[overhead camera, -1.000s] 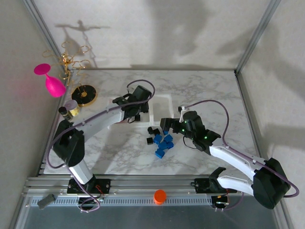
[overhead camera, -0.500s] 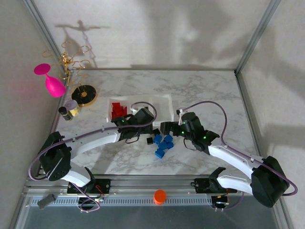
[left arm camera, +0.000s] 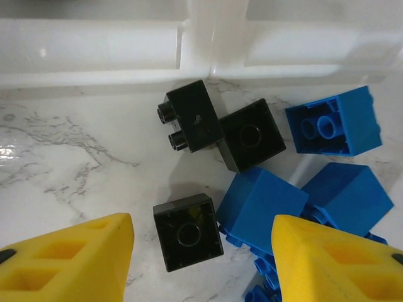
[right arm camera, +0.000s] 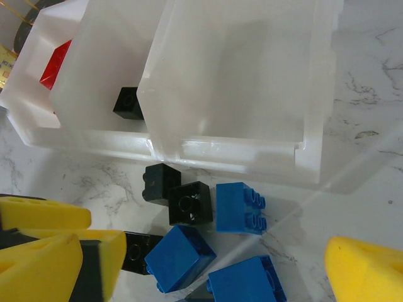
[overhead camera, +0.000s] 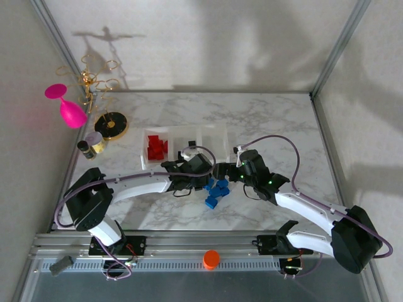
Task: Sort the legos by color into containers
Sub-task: Pick up the lego from the middle-left of the table.
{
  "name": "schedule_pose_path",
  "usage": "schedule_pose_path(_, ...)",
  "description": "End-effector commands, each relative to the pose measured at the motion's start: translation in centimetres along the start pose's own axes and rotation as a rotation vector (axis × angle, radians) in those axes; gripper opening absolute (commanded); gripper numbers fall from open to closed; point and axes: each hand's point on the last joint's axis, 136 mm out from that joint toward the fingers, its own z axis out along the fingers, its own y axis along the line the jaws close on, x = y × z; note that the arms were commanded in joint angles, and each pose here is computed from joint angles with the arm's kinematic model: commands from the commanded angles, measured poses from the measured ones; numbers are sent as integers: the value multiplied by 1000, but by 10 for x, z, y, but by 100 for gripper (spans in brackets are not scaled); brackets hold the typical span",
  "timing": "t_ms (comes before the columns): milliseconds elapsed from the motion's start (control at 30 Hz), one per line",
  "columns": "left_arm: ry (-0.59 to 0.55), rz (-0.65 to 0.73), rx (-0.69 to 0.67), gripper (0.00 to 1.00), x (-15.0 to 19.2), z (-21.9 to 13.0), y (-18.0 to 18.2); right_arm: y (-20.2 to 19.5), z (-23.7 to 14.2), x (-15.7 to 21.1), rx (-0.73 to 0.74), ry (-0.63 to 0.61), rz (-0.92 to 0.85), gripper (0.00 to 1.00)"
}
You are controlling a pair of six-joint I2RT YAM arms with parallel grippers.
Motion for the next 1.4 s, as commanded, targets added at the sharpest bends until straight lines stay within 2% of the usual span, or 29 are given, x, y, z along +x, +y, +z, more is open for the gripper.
schedule_pose_path(0, 24, 1, -30, 60, 14, 12, 6, -4, -1, 4, 4, 2, -4, 99)
schedule_pose_path(267, 62, 11, -75, 58, 32, 26, 19, -4, -2, 4, 3, -3, -4, 99)
schedule_pose_path(700, 110, 13, -90, 57, 52, 53, 21, -3, -2, 4, -3, -1, -2, 99)
schedule_pose_path(1367, 35, 1, -105, 28, 33, 36, 25, 2, 1, 0, -19, -1, -13, 99)
